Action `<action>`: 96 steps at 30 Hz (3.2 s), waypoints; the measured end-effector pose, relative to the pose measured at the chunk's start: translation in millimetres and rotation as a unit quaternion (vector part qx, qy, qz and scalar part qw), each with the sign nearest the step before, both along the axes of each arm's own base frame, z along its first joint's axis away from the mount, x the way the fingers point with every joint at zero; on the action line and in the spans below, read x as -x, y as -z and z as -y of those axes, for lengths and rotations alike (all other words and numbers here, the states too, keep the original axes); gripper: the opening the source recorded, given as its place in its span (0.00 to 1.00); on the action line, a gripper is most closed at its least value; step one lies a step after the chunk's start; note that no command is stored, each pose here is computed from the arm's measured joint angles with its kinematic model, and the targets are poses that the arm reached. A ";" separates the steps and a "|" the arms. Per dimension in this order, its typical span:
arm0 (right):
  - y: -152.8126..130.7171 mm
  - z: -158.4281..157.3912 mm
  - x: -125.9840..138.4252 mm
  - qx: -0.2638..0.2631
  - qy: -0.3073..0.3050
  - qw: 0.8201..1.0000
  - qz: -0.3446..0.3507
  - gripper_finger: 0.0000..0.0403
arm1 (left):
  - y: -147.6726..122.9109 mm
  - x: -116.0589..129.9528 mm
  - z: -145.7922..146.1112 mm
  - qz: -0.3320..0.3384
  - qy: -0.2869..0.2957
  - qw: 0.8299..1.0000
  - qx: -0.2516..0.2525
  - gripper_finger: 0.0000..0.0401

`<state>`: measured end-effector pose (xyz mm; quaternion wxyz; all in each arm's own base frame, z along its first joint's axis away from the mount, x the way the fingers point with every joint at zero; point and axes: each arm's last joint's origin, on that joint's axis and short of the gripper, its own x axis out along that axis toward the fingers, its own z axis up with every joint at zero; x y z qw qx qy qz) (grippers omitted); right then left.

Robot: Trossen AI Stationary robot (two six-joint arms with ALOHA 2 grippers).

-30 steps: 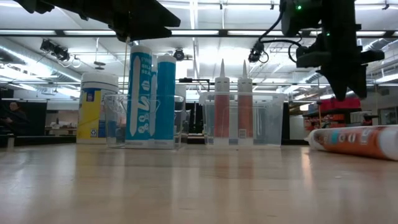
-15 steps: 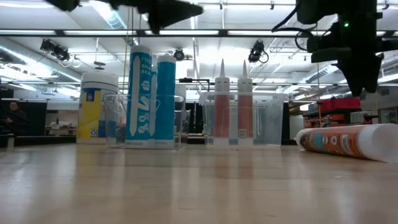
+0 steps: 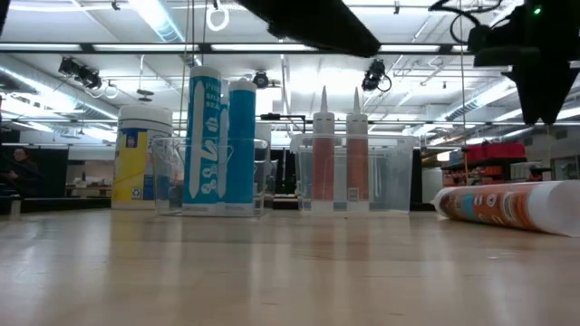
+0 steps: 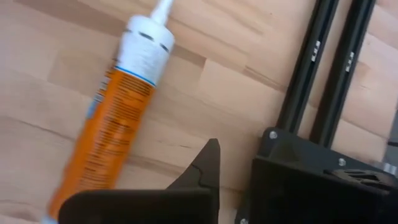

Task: Pick & place silicon tubes, Sealant and Lysol wipes
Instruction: Put the orange sealant into the right transparent bin

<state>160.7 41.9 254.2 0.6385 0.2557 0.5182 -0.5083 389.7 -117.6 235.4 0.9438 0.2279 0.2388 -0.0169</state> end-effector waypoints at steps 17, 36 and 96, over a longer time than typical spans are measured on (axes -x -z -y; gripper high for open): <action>-87.2 -4.2 17.9 -0.026 -0.044 0.977 0.208 0.00 | 23.4 -84.0 5.7 0.008 0.180 0.910 -0.373 0.73; -102.6 -4.0 26.3 -0.085 0.006 0.976 0.202 0.00 | 74.2 -177.9 -32.6 -0.085 0.192 0.861 -0.463 0.73; 108.9 109.6 -0.4 -0.169 0.099 0.980 -0.037 0.00 | 57.1 -123.1 -4.5 -0.261 -0.036 0.923 -0.280 0.10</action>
